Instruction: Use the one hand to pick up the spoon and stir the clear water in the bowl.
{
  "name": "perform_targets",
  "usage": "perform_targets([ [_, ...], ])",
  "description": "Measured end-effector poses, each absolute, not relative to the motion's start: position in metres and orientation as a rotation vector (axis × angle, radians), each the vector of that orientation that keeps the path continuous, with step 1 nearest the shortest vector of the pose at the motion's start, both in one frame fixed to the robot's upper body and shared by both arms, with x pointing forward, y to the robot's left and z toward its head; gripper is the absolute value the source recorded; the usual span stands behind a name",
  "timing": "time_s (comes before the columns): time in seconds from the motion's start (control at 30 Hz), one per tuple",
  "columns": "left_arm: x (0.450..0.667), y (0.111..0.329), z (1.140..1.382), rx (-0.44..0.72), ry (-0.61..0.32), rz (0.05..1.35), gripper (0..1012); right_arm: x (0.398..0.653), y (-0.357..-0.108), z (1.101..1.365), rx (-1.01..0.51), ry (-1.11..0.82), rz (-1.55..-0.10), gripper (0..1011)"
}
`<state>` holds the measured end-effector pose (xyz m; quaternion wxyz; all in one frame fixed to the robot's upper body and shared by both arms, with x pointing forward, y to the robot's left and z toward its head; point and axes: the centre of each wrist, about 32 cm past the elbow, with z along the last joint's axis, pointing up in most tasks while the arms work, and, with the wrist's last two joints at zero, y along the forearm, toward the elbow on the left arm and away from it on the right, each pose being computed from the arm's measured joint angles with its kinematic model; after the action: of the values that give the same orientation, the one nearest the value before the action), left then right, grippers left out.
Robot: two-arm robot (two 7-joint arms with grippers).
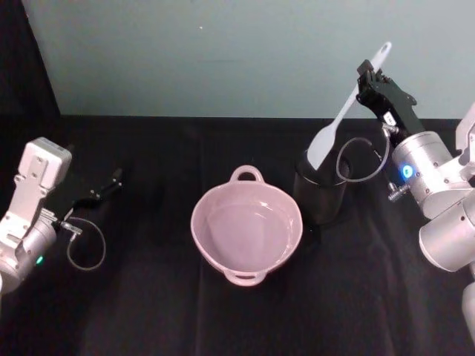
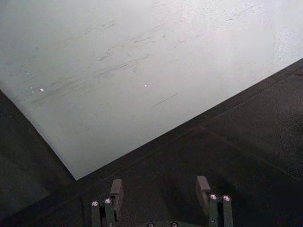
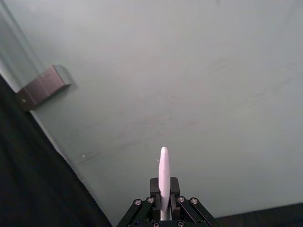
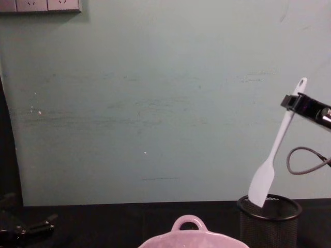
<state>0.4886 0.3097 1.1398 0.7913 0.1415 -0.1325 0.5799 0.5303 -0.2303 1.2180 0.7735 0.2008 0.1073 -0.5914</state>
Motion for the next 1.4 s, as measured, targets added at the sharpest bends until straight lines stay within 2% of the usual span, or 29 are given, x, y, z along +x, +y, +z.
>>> perform_targets([
  [0.67,0.489,0.31,1.14,0.304,-0.285,1.248,1011,0.538,-0.228,1.181,0.361,0.371,-1.327,113],
  [1.4,0.489,0.31,1.14,0.304,-0.285,1.248,1011,0.529,-0.227,1.174,0.337,0.416,-1.371,113],
])
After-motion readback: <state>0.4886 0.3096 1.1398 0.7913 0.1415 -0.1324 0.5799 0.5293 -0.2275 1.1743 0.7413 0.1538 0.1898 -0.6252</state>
